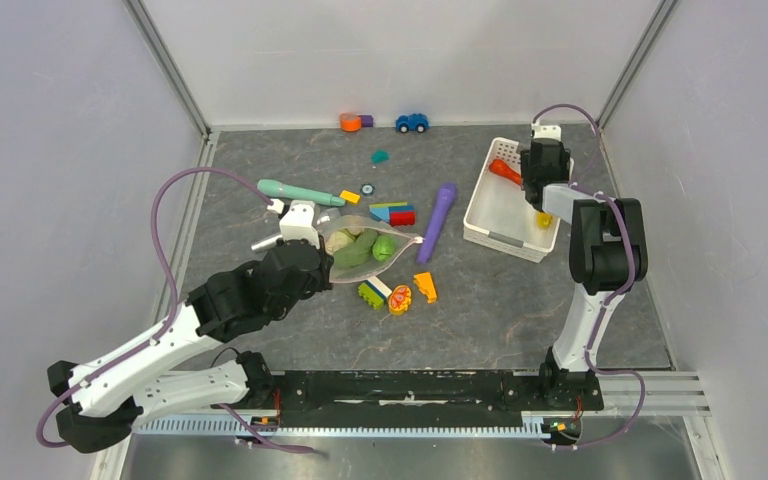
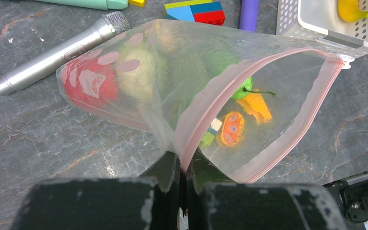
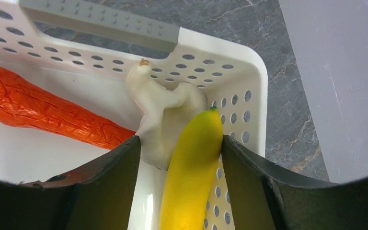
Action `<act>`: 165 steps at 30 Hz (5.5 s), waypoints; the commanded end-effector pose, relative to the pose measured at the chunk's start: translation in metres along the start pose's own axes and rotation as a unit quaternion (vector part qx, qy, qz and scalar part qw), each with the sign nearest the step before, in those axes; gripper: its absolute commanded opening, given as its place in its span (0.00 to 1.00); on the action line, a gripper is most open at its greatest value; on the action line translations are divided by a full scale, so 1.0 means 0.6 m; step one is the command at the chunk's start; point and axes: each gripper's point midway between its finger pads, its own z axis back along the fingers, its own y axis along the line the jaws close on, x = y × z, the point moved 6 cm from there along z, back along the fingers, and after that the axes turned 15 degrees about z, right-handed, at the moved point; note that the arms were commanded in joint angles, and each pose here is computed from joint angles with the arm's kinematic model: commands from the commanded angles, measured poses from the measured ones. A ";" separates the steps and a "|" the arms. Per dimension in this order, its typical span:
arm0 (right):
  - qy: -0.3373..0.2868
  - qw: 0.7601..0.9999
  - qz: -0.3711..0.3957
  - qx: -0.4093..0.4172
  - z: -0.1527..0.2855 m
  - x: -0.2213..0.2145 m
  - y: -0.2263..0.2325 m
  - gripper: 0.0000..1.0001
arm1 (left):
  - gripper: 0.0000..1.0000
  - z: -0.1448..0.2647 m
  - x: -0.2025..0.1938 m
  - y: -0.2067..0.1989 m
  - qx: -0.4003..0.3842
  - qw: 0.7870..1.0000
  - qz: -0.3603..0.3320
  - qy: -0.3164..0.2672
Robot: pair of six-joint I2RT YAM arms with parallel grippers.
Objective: Place the food in the zip-top bag and seal the zipper
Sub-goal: Pick up the fake fruit from the bin, then place the fake fruit in the zipper food storage bag.
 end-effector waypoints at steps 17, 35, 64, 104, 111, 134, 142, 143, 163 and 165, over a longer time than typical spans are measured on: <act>-0.055 0.997 -0.062 0.002 -0.001 0.023 -0.035 0.44 | 0.02 -0.001 0.016 -0.004 0.001 1.000 0.011 -0.024; -0.173 0.983 -0.046 0.034 0.085 0.086 -0.079 0.02 | 0.02 -0.001 0.018 -0.001 0.005 0.999 0.013 -0.030; -0.777 0.412 -0.001 0.477 0.761 0.184 0.009 0.01 | 0.02 -0.001 0.016 -0.004 -0.001 1.000 0.016 -0.023; -0.665 0.486 0.159 0.544 0.754 0.216 0.334 0.05 | 0.02 0.042 0.038 -0.001 -0.060 0.995 0.061 -0.043; -0.666 0.525 0.192 0.494 0.726 0.205 0.332 0.06 | 0.02 0.043 0.039 -0.001 -0.062 0.995 0.061 -0.043; -0.663 0.507 0.369 0.409 0.731 0.149 0.353 0.23 | 0.02 0.038 0.035 -0.003 -0.059 0.996 0.057 -0.037; -0.660 0.532 0.339 0.408 0.744 0.162 0.334 0.58 | 0.02 0.036 0.034 -0.004 -0.058 0.996 0.056 -0.034; -0.662 0.535 0.332 0.407 0.746 0.165 0.330 0.60 | 0.02 0.036 0.035 -0.005 -0.058 0.996 0.057 -0.035; -0.560 0.706 0.165 0.401 0.753 0.212 0.231 0.86 | 0.02 0.037 0.037 -0.002 -0.056 0.996 0.061 -0.039; -0.528 0.751 0.142 0.370 0.735 0.218 0.216 0.98 | 0.02 0.037 0.037 -0.002 -0.055 0.996 0.061 -0.039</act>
